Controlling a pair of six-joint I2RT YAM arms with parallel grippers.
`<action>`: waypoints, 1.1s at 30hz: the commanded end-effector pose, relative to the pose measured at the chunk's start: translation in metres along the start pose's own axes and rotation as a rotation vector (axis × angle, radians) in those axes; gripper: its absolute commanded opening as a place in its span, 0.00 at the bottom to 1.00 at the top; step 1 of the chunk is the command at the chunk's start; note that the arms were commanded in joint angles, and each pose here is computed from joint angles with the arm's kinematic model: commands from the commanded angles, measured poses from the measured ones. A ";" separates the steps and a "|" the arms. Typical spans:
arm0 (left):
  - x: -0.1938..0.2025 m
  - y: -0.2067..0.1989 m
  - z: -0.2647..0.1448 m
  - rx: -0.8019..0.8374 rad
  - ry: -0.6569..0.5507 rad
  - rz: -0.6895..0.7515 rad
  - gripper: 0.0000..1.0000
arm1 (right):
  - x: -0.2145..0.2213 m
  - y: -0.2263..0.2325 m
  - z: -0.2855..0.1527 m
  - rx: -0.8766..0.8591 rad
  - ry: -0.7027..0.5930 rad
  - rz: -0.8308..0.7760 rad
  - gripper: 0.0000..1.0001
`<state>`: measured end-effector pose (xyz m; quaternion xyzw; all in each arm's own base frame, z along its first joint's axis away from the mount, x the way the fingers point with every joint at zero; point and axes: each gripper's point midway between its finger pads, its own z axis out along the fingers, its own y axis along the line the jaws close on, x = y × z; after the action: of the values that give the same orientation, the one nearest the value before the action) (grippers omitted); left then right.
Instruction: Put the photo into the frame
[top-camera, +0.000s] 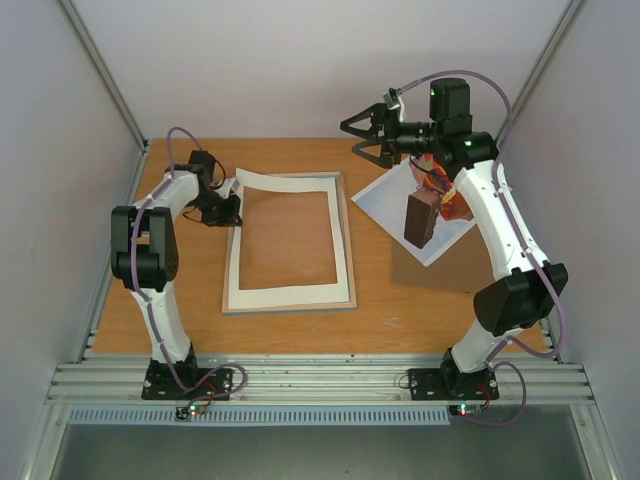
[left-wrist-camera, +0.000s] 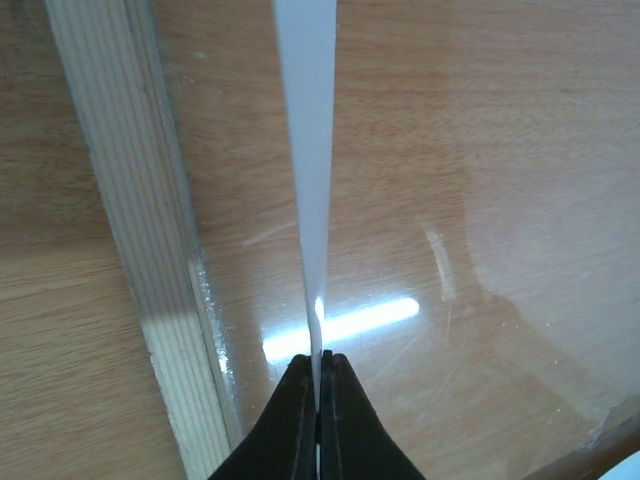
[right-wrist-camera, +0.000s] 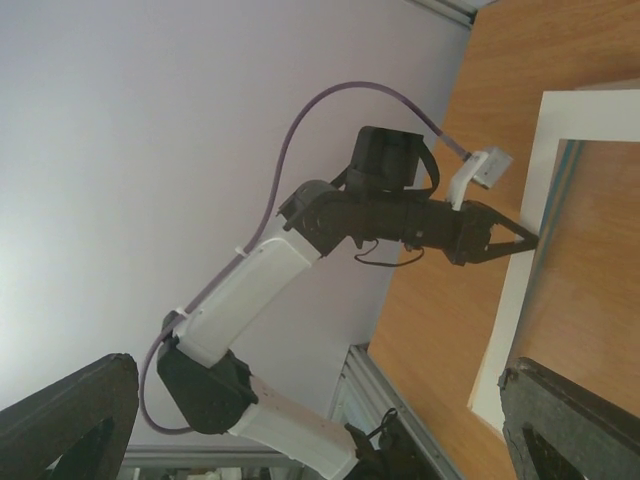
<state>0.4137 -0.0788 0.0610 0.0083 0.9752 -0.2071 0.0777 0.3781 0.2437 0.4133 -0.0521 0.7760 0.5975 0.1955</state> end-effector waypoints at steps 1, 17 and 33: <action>-0.009 -0.010 0.001 0.040 -0.025 0.027 0.00 | 0.007 0.016 -0.010 -0.026 -0.011 -0.102 0.98; -0.018 -0.031 0.015 0.044 -0.046 0.081 0.01 | 0.014 0.000 -0.009 -0.001 -0.003 -0.114 0.98; -0.012 -0.008 -0.028 -0.183 -0.135 0.109 0.64 | 0.024 -0.008 -0.016 0.067 -0.011 -0.216 0.99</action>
<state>0.4190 -0.0921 0.0679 0.0327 0.9792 -0.1659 0.1124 0.3663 0.2375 0.3944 -0.0934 0.7844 0.5689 0.2288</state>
